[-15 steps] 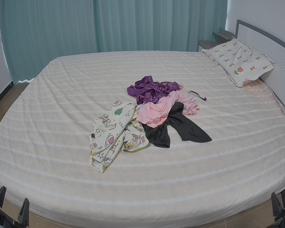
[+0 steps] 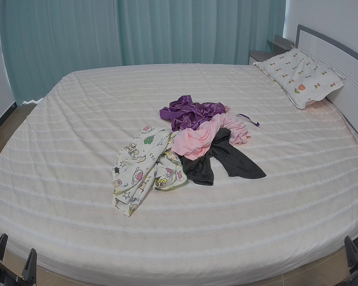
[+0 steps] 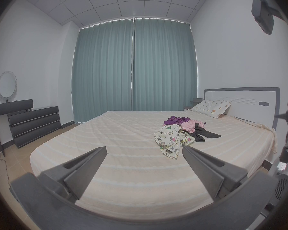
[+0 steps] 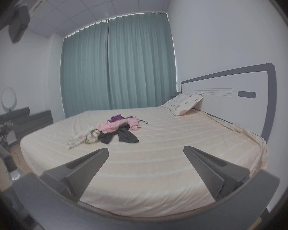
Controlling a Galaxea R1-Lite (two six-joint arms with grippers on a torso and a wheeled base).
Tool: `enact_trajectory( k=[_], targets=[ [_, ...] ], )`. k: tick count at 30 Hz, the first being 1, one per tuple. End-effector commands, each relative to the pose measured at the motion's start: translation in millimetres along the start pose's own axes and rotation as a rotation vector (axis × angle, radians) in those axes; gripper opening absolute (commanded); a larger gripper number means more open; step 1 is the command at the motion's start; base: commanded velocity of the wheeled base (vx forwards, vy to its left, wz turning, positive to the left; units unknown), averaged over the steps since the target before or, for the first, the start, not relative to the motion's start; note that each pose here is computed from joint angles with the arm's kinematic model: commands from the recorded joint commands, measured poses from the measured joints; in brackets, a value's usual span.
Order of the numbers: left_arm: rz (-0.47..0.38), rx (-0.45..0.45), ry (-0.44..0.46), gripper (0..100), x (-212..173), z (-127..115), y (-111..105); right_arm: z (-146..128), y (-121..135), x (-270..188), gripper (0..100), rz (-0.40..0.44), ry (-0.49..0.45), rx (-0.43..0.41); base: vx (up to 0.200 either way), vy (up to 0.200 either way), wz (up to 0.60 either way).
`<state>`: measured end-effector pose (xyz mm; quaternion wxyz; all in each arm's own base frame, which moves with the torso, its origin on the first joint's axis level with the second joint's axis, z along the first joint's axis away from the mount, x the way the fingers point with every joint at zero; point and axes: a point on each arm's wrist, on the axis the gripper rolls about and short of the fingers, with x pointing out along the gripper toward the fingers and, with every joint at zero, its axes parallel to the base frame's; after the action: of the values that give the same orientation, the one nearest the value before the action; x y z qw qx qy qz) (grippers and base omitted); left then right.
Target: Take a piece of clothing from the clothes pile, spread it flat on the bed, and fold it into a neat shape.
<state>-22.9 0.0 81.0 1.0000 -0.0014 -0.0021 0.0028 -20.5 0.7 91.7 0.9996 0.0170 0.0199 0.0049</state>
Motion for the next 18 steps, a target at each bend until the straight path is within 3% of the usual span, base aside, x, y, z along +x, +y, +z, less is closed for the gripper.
enact_trajectory(
  k=[1,5,12,18],
  targets=[
    [0.001,0.000,0.004,100,0.3,-5.2,0.0,91.6,4.4,25.7,100,0.090,0.032,0.127,0.000,0.000,0.00],
    [0.001,0.000,0.004,100,0.3,-5.2,0.0,87.1,5.9,82.1,100,0.111,0.286,0.165,0.000,0.000,0.00],
    [0.001,0.000,0.004,100,0.3,-5.2,0.0,79.3,18.7,178.7,100,0.125,0.396,0.354,0.000,0.000,0.00],
    [0.001,0.000,0.004,100,0.3,-5.2,0.0,51.8,35.7,257.0,100,0.109,0.503,0.503,0.000,0.000,0.00]
  ],
)
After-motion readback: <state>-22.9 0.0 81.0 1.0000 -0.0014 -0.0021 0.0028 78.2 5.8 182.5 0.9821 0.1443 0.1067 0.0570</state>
